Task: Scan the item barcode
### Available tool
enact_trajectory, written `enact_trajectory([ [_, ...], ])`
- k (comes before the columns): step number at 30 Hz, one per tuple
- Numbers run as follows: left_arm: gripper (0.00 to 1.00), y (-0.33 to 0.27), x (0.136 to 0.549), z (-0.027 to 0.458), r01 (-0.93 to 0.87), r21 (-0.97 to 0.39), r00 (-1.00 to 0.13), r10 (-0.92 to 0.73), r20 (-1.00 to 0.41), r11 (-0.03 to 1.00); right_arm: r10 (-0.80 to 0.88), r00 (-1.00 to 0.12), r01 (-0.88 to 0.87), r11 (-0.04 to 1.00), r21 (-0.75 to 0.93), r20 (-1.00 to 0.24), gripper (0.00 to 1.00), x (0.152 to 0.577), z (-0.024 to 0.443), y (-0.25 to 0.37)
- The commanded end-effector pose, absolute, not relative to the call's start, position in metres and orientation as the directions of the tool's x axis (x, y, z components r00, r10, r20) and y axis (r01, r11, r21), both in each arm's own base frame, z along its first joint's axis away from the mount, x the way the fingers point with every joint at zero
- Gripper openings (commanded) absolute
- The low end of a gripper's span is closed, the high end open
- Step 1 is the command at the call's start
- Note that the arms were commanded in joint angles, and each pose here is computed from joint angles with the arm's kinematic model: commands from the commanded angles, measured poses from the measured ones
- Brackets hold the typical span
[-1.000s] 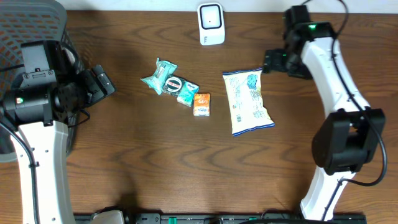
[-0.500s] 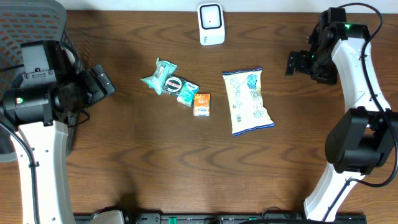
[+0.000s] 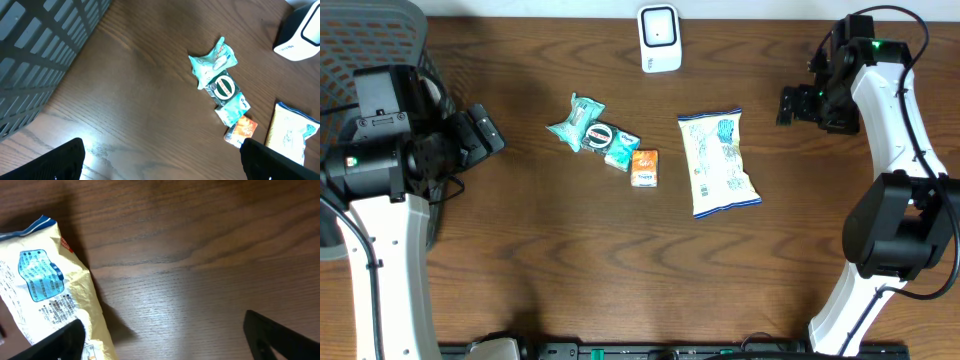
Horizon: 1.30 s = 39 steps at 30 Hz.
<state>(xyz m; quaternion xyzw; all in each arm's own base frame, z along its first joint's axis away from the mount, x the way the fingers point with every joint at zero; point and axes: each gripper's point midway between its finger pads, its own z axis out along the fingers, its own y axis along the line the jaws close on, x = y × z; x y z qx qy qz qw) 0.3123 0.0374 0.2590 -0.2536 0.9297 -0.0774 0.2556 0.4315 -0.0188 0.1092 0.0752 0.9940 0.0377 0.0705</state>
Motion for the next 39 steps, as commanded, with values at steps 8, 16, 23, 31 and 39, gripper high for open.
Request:
enact_trajectory([
  [8,0.98,0.038,0.314,0.266,-0.429,-0.283,-0.732,-0.514,-0.447,0.858,0.026,-0.988,-0.023,0.951,0.309,-0.152,0.98,0.434,0.113,0.024],
  [16,0.98,0.038,0.314,0.266,-0.43,-0.283,-0.732,-0.514,-0.447,0.858,-0.005,-0.993,-0.052,0.914,0.402,-0.119,0.99,0.433,0.1,0.048],
  [23,0.98,0.038,0.314,0.266,-0.429,-0.283,-0.732,-0.514,-0.447,0.858,-0.028,-0.998,-0.046,0.906,0.42,-0.05,0.99,0.425,0.074,0.061],
  [31,0.98,0.038,0.314,0.266,-0.429,-0.283,-0.732,-0.514,-0.447,0.858,-0.033,-0.999,-0.041,0.852,0.522,-0.023,0.99,0.412,0.049,0.082],
  [39,0.98,0.038,0.314,0.266,-0.429,-0.283,-0.732,-0.514,-0.447,0.858,-0.019,-1.0,-0.009,0.818,0.575,0.011,0.99,0.394,0.014,0.109],
])
